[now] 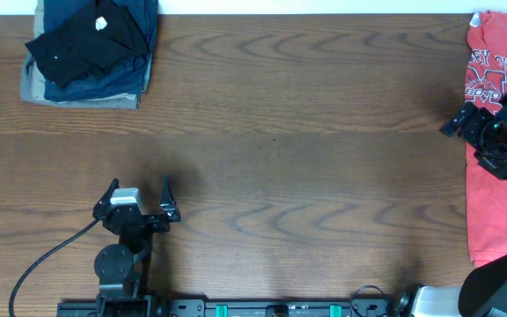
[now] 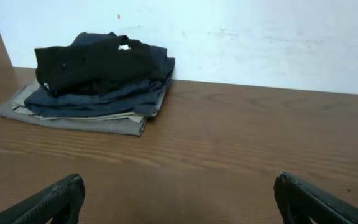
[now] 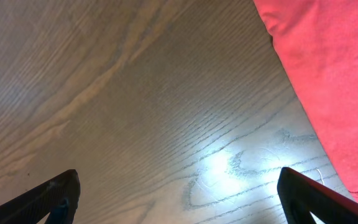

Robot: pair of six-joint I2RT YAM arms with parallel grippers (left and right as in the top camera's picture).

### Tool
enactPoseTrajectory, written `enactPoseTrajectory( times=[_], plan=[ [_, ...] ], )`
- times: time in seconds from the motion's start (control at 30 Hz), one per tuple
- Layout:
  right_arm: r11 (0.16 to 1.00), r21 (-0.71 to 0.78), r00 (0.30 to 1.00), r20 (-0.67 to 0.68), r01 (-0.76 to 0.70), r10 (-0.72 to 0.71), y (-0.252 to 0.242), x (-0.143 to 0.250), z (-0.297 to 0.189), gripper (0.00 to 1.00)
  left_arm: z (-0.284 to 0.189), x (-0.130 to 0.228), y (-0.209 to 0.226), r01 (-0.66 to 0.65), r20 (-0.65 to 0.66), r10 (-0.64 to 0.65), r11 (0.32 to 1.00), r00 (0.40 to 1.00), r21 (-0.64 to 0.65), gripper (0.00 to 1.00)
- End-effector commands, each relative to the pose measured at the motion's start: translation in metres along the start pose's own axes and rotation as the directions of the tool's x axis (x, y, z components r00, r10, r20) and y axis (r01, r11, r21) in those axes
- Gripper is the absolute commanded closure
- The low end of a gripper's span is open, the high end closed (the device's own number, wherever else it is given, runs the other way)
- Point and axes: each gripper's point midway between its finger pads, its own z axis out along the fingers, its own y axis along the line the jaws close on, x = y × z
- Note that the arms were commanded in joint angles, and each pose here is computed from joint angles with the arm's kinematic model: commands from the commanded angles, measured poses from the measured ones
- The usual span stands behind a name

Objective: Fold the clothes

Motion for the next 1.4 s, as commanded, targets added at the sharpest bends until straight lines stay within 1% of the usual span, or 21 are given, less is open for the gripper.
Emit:
enactPoseTrajectory(
  times=[0.0,1.17,1.27,1.37],
  plan=[
    [1.000,0.001,1.000,0.022,-0.013,0.013,-0.002,-0.002,-0.006,0.01,0.001,0.015,0.009,0.007,-0.044,-0.009,0.999,0.999,-0.047,0.02],
    [1.000,0.001,1.000,0.022,-0.014,0.013,-0.002,-0.002,-0.007,0.01,0.001,0.015,0.009,0.007,-0.044,-0.009,0.999,0.999,-0.047,0.02],
    [1.000,-0.008,0.999,0.044,-0.005,0.005,0.001,-0.001,-0.014,0.01,0.001,0.015,0.009,0.007,-0.044,-0.009,0.999,0.999,-0.047,0.02],
    [0.999,-0.032,0.995,0.095,0.027,-0.024,0.011,0.003,-0.032,0.01,0.001,0.015,0.009,0.007,-0.044,-0.009,0.999,0.999,-0.047,0.02]
  ],
)
